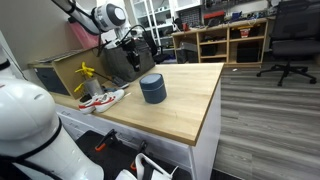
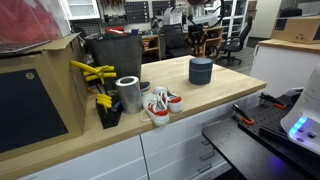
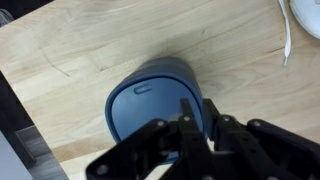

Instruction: Fully open the bin

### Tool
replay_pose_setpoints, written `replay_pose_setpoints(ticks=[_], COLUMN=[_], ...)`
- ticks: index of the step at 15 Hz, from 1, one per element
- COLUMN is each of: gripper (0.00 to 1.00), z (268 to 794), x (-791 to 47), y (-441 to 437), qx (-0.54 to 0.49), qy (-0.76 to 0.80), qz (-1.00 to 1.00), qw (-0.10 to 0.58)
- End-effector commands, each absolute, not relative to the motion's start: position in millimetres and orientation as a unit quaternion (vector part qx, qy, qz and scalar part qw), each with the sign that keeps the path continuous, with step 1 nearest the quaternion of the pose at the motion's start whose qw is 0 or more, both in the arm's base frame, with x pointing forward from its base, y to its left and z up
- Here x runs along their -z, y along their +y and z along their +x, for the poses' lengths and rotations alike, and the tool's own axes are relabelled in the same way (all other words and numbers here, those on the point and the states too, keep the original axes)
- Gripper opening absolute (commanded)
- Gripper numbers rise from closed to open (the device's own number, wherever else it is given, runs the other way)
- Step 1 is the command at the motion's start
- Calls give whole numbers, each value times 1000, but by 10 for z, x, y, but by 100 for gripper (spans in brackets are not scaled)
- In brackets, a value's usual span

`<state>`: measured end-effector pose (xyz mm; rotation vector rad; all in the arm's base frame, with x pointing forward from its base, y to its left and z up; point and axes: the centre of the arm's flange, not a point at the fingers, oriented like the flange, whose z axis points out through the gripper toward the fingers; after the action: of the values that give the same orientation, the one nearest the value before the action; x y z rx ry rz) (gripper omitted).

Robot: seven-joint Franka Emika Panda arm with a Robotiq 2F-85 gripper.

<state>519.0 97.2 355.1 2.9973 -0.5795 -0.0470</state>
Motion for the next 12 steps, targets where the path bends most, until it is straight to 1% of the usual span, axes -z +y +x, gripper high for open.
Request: replay_pose_setpoints(ticks=[1,6,12], gripper=[0,0,0], z=[5269,5305,5221], x=[-3453,-3346,-3065], y=[879,718,613], qx=[15,20,26], qy=[-205,-211,-202], qz=[977,974,973], qw=[56,77,110])
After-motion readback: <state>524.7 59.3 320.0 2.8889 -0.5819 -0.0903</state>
